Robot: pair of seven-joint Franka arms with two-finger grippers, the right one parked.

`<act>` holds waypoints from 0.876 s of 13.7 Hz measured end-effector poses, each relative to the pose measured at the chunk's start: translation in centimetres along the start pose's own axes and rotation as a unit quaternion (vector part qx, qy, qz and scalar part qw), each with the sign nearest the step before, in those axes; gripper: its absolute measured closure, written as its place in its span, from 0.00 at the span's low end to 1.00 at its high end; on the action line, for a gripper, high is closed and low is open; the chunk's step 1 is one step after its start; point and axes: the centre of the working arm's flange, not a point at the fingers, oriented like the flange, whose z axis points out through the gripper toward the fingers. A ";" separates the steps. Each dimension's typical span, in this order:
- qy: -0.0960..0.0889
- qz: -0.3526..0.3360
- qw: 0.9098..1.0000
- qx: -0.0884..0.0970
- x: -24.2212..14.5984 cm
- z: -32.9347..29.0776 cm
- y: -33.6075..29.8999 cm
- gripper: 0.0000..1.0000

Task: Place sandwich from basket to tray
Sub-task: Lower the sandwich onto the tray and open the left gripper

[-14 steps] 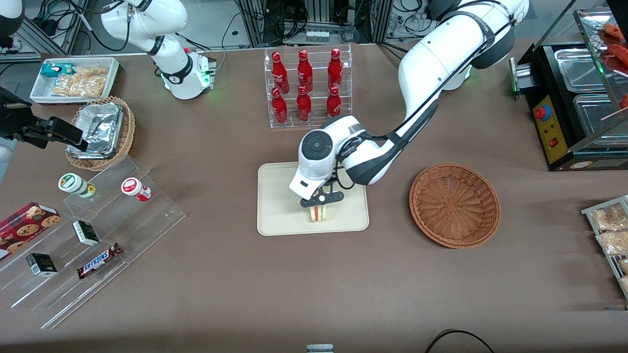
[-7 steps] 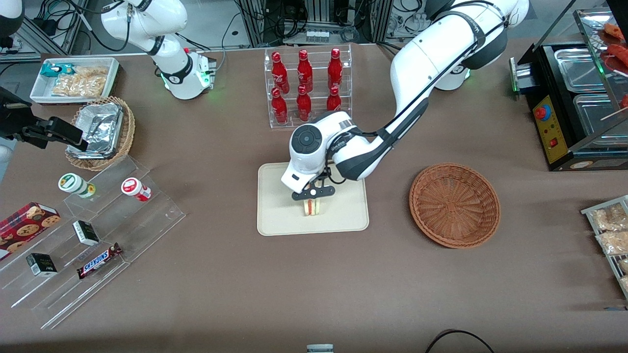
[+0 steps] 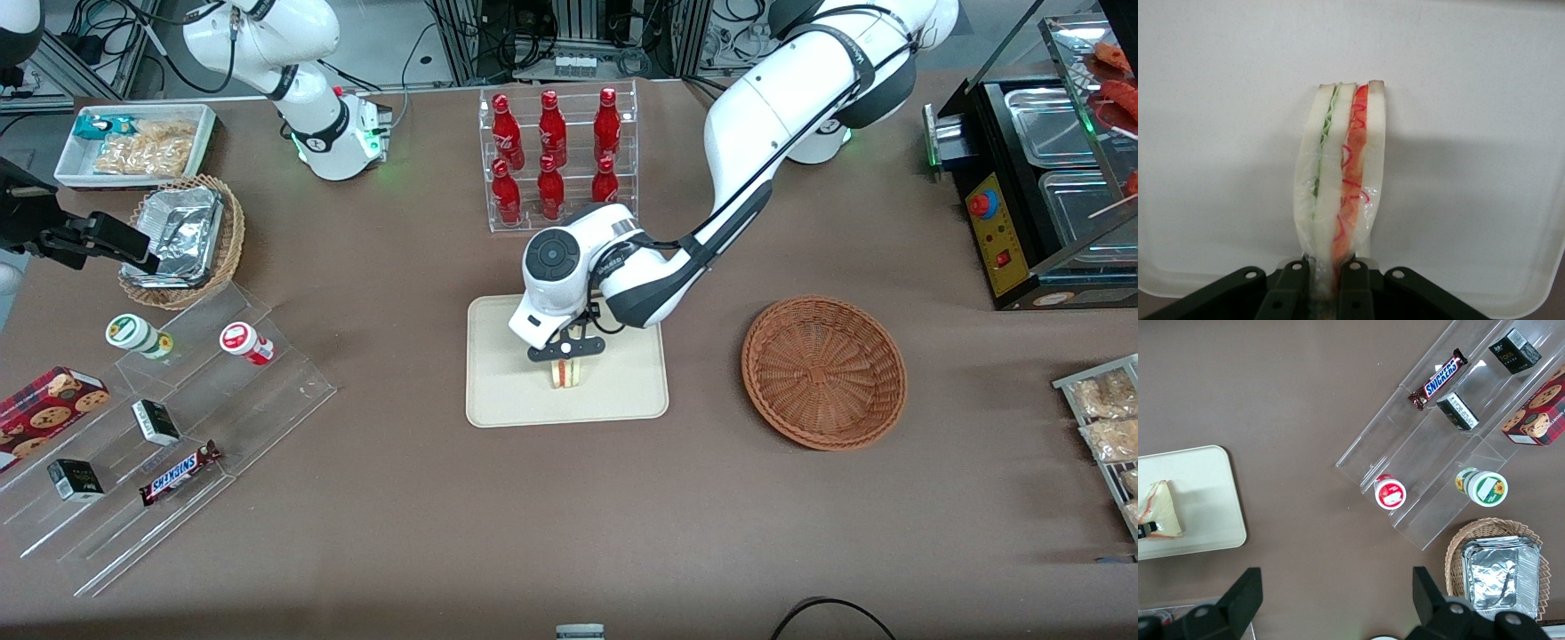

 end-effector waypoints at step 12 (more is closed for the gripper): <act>0.049 -0.033 0.998 0.032 1.0 -13.5 -3.0 0.00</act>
